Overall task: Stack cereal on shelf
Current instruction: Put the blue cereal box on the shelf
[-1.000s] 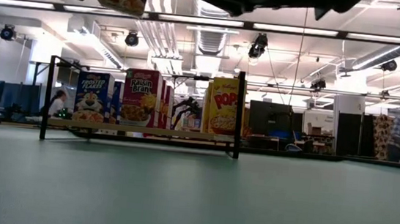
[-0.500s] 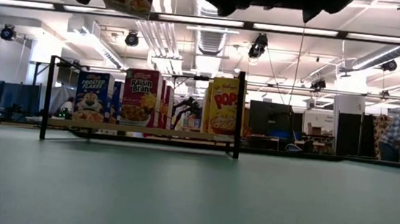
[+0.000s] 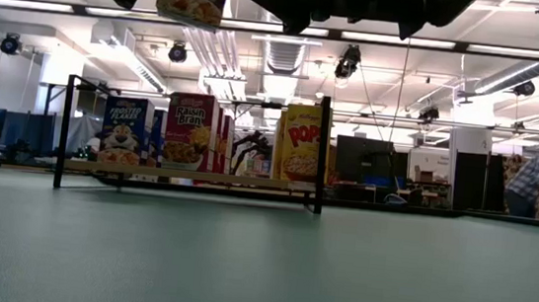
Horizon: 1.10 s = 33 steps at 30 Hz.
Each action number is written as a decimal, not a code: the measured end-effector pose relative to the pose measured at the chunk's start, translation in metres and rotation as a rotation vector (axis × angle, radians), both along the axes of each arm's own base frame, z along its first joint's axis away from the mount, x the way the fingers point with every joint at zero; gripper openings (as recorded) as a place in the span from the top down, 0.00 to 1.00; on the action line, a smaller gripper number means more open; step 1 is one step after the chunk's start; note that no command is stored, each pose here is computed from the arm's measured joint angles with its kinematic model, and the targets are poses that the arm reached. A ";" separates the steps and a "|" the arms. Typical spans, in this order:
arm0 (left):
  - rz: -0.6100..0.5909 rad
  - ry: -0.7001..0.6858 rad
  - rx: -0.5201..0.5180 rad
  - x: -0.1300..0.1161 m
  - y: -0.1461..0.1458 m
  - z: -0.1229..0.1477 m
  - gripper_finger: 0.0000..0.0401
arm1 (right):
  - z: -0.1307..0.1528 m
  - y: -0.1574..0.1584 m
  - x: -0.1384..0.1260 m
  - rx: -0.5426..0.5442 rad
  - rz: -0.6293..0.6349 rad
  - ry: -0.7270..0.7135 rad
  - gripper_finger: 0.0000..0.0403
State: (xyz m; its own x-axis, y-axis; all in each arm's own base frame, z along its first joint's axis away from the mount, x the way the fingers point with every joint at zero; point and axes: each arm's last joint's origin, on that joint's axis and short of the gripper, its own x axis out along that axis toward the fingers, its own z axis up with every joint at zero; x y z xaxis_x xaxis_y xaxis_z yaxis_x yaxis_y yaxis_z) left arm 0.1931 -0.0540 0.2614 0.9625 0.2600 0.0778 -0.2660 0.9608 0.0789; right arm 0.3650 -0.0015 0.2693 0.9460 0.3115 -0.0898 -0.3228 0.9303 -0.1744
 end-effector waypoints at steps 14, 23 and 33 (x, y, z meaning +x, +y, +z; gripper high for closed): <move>-0.028 -0.024 0.000 0.021 -0.008 0.002 0.72 | -0.003 -0.003 0.006 0.023 -0.104 -0.022 0.46; -0.014 -0.070 -0.012 0.023 -0.009 0.004 0.72 | 0.002 -0.002 0.004 -0.004 -0.129 -0.049 0.46; 0.019 -0.055 -0.012 0.023 -0.008 0.002 0.72 | 0.009 -0.004 0.002 -0.031 -0.206 -0.068 0.46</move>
